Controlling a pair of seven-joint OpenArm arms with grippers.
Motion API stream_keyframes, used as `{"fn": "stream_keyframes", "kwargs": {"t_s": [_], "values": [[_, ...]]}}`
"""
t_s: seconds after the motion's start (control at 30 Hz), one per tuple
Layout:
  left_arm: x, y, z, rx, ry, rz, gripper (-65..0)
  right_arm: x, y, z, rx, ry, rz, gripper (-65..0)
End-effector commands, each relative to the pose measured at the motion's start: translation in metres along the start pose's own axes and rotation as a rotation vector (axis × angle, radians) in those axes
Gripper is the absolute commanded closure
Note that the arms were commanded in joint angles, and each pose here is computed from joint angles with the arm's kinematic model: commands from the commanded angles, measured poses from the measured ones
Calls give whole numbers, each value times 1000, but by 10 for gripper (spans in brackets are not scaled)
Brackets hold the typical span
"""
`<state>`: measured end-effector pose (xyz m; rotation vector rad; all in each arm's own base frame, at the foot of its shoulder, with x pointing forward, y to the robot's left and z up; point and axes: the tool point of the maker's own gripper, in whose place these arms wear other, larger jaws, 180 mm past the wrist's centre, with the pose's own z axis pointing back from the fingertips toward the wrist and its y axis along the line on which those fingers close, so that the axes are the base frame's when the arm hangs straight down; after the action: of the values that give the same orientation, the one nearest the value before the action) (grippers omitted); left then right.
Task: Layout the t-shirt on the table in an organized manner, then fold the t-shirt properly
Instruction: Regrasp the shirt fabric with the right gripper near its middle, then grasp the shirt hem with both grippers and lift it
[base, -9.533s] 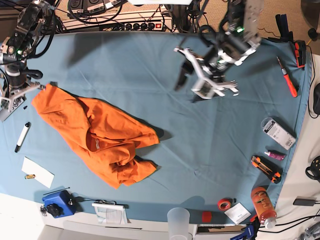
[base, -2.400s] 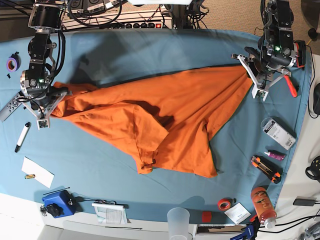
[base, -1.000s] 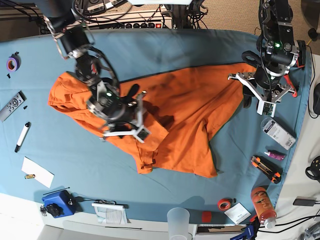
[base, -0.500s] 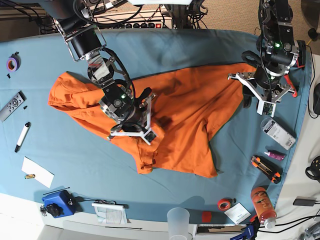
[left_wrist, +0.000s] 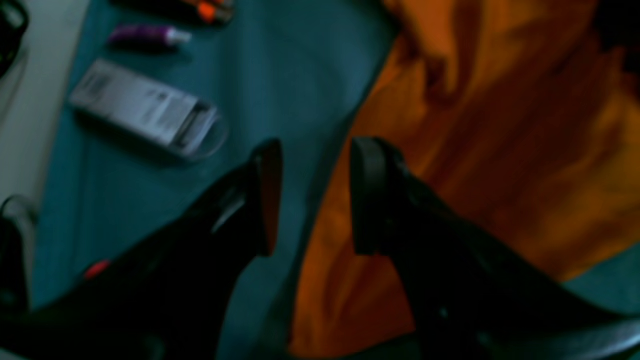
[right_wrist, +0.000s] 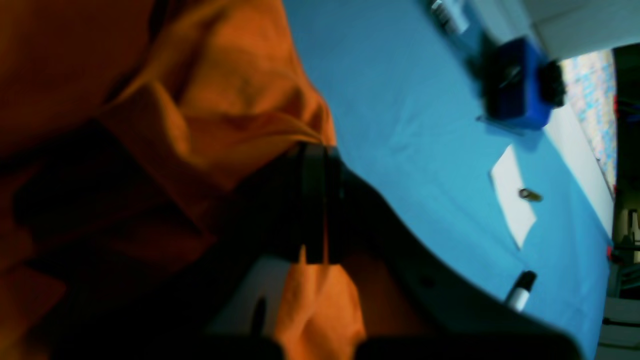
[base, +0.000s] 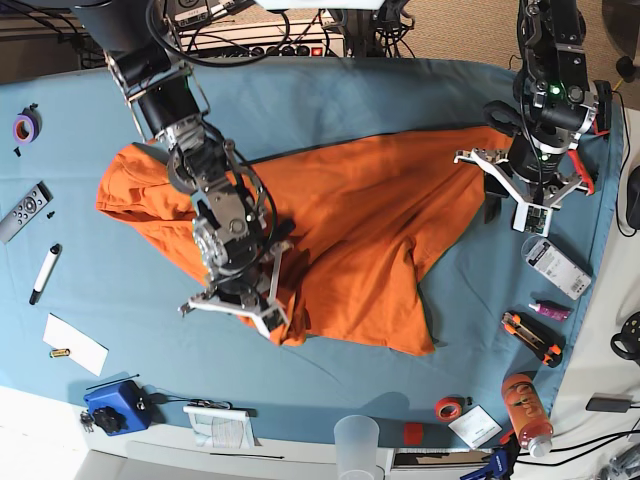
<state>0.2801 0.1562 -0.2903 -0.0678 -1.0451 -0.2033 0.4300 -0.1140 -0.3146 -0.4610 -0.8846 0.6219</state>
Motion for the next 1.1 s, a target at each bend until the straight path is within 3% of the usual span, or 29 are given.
{"fn": "stream_keyframes", "kwargs": {"t_s": [0.0, 0.13, 0.27, 0.37, 0.57, 0.77, 0.93, 1.07], "values": [[18, -2, -1, -26, -66, -13, -239, 21, -26, 3, -61, -52, -30, 0], [32, -1, -22, -72, -104, 1, -239, 19, -58, 1, -118, -36, -99, 0], [43, 8, -56, -93, -108, 61, -266, 2, -92, 0, -156, -6, -229, 0], [54, 6, -83, -117, -101, 66, -297, -11, -108, -2, -125, 4, -333, 0], [71, -5, -141, -158, -29, 26, -297, -29, -124, -1, -55, 9, -467, 0], [85, 12, -185, -97, 42, 78, -297, -44, -144, 2, -82, 18, -524, 0], [91, 11, -206, -104, 59, 126, -297, -47, -139, 2, -63, 26, -503, 0], [83, -7, -217, -167, 92, 128, -297, -49, -137, 2, -61, 34, -503, 0]]}}
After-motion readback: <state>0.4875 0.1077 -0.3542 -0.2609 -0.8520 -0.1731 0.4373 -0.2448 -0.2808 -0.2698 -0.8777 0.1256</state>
